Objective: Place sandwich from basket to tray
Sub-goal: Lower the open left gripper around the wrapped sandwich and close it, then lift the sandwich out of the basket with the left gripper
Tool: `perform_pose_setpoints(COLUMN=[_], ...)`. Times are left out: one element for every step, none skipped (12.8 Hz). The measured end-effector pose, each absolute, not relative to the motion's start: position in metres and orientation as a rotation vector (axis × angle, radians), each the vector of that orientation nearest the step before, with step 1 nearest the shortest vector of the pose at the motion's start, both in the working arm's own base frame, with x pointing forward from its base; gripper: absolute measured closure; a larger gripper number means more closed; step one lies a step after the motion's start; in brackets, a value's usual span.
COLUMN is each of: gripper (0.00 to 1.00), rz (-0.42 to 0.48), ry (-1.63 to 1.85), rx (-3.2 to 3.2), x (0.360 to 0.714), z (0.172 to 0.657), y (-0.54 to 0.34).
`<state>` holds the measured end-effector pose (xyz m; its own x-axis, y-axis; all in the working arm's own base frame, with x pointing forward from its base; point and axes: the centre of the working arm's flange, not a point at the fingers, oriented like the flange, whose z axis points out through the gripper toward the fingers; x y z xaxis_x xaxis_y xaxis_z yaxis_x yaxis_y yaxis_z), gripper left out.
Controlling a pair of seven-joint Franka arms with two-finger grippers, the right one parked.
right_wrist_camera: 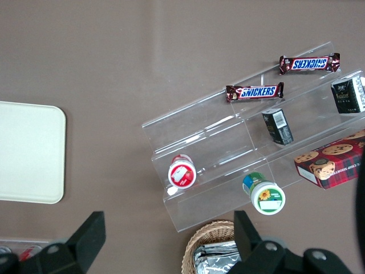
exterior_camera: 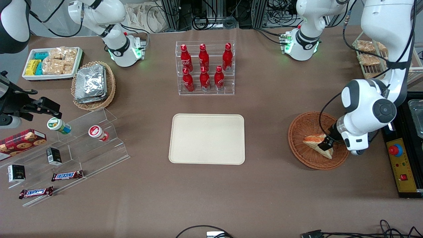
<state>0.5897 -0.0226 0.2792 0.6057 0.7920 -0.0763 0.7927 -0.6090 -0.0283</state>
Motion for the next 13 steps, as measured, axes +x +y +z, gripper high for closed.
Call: perform_pose_setpoints(gripper=[0.0, 0.0, 0.0, 0.0, 0.0, 0.07, 0.22, 0.34, 0.46, 0.56, 0.61, 0.64, 0.66], rz=[-0.139, -0.148, -0.149, -0.145, -0.139, -0.132, -0.124, -0.111, -0.097, -0.088, -0.084, -0.081, -0.076], ry=[1.4, 1.408, 1.413, 1.414, 1.424, 1.457, 1.482, 1.479, 1.468, 1.464, 1.46, 1.458, 1.457], rx=[2.802, 2.799, 2.795, 2.791, 2.783, 2.763, 2.751, 2.764, 2.787, 2.801, 2.806, 2.807, 2.809], x=[0.59, 0.59, 0.591, 0.592, 0.594, 0.597, 0.6, 0.601, 0.601, 0.601, 0.601, 0.601, 0.602], z=[0.27, 0.26, 0.253, 0.247, 0.244, 0.243, 0.244, 0.245, 0.246, 0.246, 0.246, 0.246, 0.248], y=[-0.023, -0.023, -0.023, -0.023, -0.022, -0.022, -0.022, -0.022, -0.022, -0.022, -0.023, -0.023, -0.023])
